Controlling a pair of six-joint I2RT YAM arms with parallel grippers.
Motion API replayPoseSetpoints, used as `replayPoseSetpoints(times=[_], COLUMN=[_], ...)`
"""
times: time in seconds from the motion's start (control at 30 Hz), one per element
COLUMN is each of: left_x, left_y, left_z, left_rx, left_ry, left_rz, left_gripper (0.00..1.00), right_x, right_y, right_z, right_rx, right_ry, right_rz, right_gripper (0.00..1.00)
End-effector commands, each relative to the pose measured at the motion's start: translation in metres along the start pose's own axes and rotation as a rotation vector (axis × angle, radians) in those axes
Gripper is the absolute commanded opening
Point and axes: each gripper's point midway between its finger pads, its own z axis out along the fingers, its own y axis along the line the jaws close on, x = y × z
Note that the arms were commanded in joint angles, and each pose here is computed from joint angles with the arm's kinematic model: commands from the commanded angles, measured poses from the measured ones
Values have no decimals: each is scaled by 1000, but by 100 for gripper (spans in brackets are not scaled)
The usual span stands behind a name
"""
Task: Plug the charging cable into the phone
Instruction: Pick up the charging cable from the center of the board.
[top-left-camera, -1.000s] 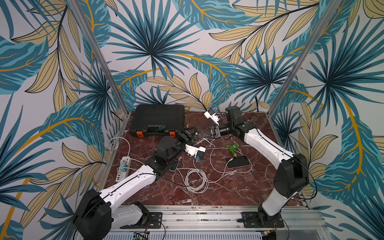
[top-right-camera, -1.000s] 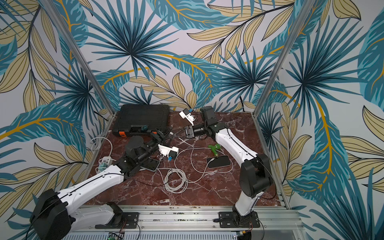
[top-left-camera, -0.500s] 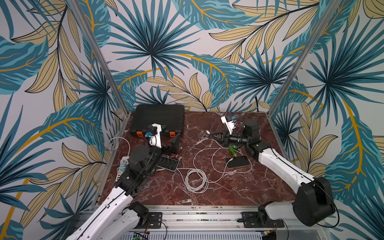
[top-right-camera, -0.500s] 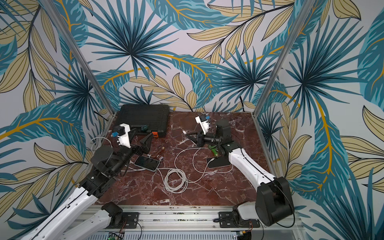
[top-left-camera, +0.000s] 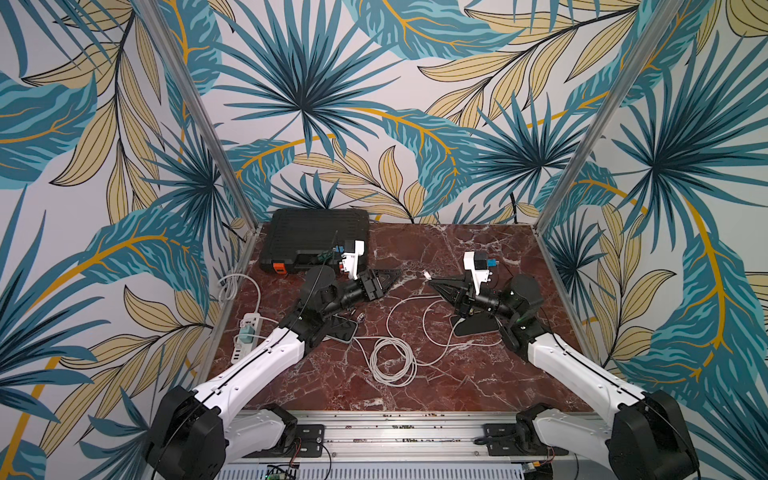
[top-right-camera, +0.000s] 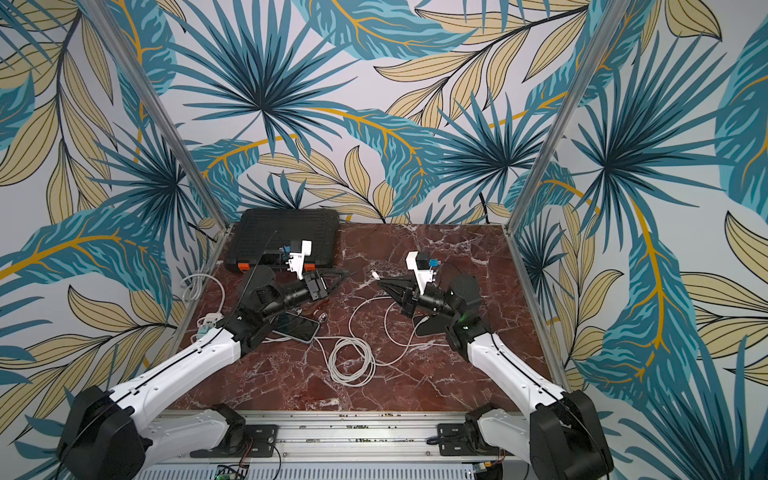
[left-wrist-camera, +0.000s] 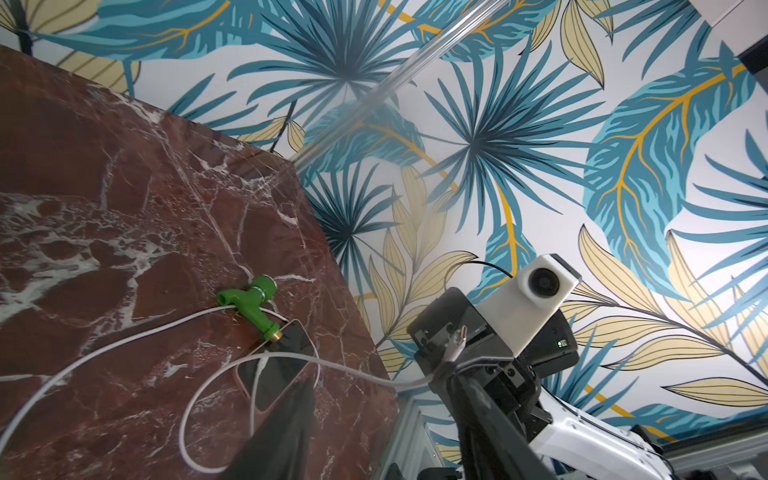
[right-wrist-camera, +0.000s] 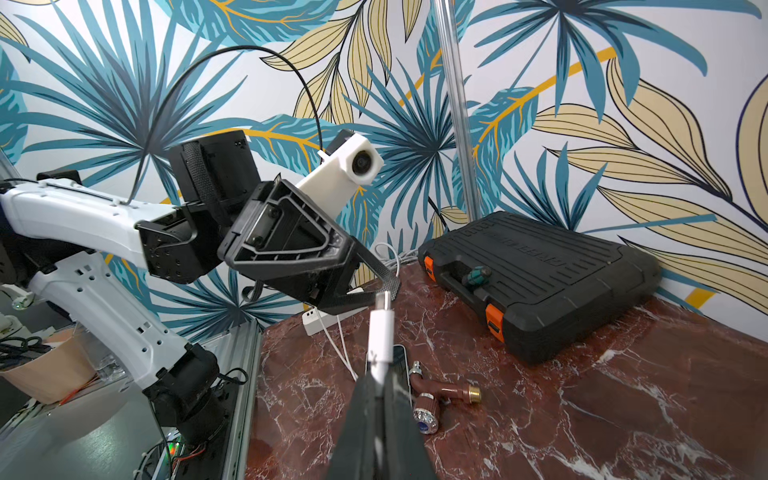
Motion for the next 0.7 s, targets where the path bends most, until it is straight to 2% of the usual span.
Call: replayPoseSetpoints(times=[0.0,0.27,0.67], left_x=[-7,5,4], left_y=[-36,-29,-15], left_z=[2,19,28], left_rx=[110,68,5], left_ry=[-3,72,95], left_rz=[56,68,80], left_gripper=[55,51,42], right_x=[-1,2,11], right_y=[9,7,4], right_z=[4,16,23], right_rx=[-49,-61,-79], right_ry=[-2,43,81], right_rz=[-20,-1,13], right_gripper=[0,0,0])
